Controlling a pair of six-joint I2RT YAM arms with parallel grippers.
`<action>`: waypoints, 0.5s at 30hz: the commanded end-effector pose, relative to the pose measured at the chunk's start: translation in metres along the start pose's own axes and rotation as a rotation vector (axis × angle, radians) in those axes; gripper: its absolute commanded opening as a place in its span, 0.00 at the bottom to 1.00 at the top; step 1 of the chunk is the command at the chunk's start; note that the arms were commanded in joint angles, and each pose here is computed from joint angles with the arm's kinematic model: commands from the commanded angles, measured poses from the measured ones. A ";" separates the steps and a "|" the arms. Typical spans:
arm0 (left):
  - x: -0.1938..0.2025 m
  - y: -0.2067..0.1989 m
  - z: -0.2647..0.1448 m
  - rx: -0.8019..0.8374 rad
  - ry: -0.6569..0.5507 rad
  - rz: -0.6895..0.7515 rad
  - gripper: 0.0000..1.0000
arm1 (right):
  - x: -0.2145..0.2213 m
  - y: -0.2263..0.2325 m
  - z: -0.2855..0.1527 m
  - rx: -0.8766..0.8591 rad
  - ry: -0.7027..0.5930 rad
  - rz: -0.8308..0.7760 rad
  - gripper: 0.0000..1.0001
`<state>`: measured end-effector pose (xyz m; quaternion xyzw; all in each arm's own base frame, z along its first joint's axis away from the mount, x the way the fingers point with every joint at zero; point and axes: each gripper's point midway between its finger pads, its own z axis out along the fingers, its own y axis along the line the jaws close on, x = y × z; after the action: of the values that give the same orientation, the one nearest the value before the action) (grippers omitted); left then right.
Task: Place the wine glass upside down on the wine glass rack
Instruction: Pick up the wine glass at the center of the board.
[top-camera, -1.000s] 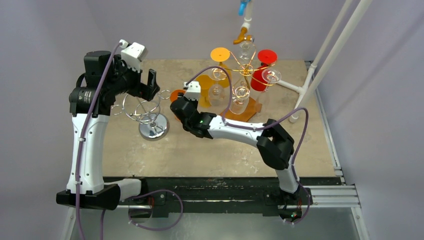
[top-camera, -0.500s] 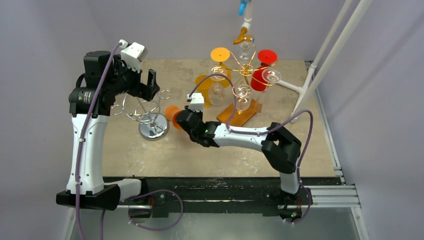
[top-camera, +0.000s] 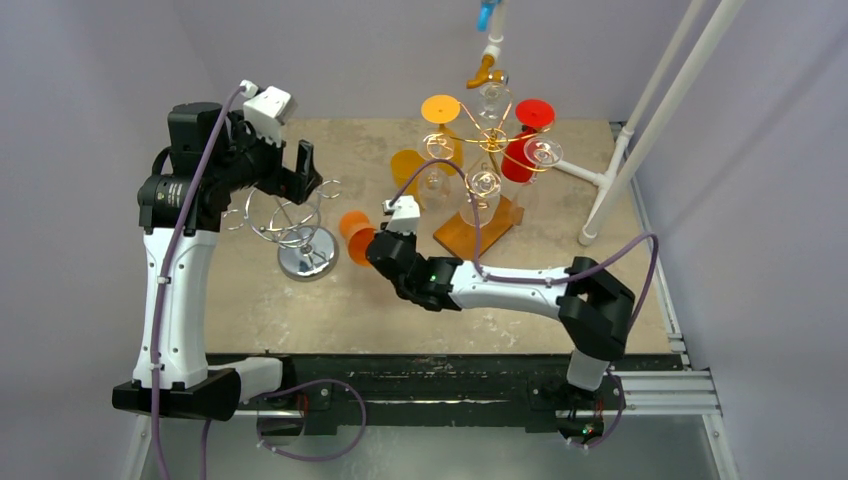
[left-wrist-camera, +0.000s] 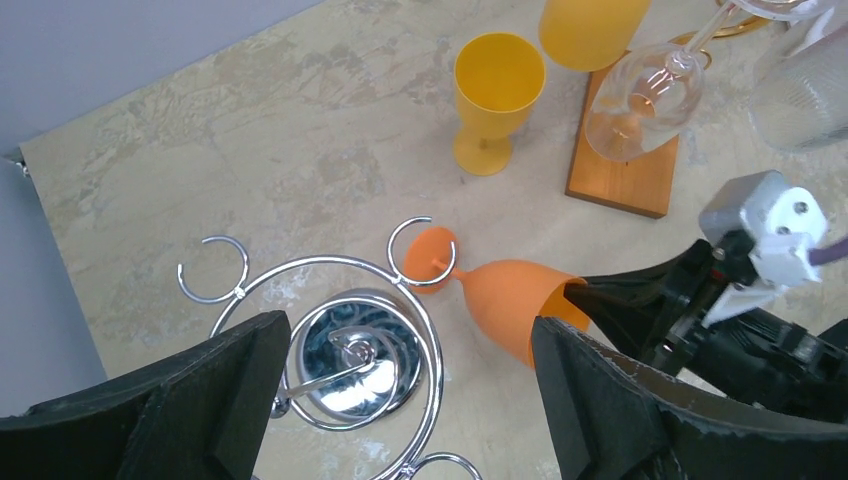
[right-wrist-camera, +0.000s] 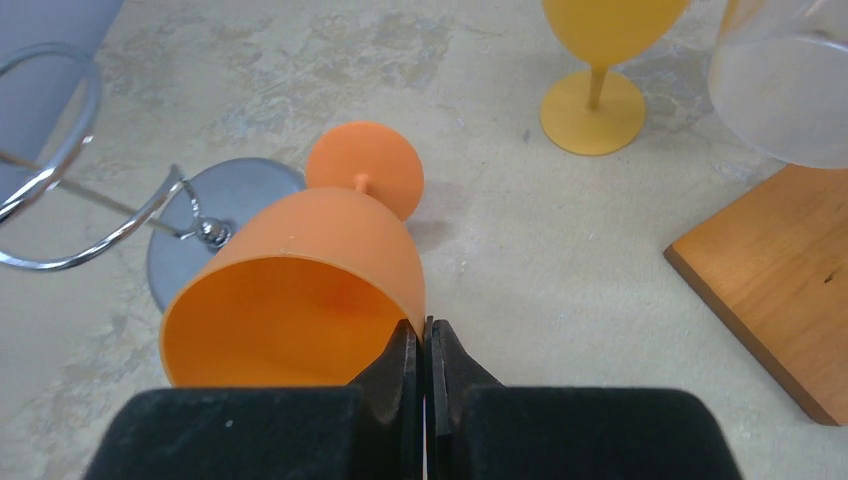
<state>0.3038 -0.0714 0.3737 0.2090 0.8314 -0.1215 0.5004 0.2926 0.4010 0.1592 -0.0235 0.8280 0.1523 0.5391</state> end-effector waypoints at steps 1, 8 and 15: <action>0.005 -0.011 -0.004 0.047 0.012 -0.024 1.00 | -0.043 0.016 -0.049 -0.069 -0.121 0.052 0.00; 0.010 -0.028 -0.005 0.148 0.033 -0.023 1.00 | -0.067 -0.001 -0.119 -0.150 -0.155 0.069 0.00; 0.019 -0.047 -0.025 0.223 0.051 0.029 1.00 | -0.090 -0.022 -0.186 -0.213 -0.177 0.044 0.00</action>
<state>0.2799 -0.0927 0.3595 0.2474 0.8339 -0.1868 0.4566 0.1823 0.3451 0.2869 -0.0477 0.7651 0.2691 0.5830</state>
